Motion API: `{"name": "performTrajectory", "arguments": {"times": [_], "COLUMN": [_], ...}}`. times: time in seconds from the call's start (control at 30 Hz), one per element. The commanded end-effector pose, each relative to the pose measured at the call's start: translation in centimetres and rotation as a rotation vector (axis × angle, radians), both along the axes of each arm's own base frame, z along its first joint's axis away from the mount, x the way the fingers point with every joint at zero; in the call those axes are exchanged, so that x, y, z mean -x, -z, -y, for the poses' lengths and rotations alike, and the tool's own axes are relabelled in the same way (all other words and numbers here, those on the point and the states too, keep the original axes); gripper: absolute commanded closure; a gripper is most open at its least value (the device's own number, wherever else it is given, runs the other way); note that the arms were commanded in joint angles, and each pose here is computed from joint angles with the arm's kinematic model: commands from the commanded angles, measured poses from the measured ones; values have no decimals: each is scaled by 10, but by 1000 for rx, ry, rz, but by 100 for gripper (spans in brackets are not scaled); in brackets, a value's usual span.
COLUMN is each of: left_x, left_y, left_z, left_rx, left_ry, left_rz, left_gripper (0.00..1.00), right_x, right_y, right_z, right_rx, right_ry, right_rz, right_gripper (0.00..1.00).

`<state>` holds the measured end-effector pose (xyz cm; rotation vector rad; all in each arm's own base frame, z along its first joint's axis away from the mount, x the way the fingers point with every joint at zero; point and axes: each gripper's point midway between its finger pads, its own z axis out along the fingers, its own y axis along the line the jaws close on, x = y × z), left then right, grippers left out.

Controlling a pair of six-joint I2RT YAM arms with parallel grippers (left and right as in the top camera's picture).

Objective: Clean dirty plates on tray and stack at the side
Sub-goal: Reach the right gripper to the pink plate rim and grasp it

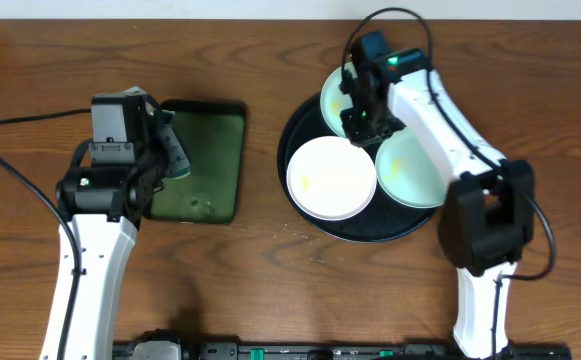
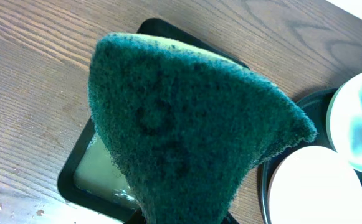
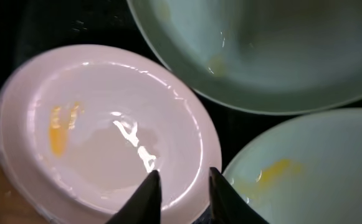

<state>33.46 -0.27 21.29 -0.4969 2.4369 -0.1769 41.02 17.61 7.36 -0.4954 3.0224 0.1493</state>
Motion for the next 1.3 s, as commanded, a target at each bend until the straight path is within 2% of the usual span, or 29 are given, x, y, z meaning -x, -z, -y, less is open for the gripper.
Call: {"name": "performTrajectory", "arguments": {"times": [0.0,0.1,0.17,0.4,0.67,0.97,1.27], "left_x": [-4,-5,-5,-6,-6,-5,-14], "left_y": [1,4,6,7,7,9,21], "left_z": [1,1,1,1,1,1,2], "left_rx": [8,8,8,8,8,9,18], "left_ry": [0,0,0,0,0,0,-7], "left_rz": [-4,-14,-19,-23,-24,-31,-50], "left_gripper": [92,92,92,92,92,92,92], "right_x": [-6,-5,-3,3,0,8,12], "right_y": [13,21,27,49,53,73,80], "right_z": [6,11,13,15,14,17,17], "right_rx": [61,87,94,101,95,109,100], "right_ry": [-11,-7,-7,-36,-52,-54,-54], "right_rz": [5,-7,-13,-24,-7,-46,-53], "right_gripper": [71,68,59,60,69,71,86]}}
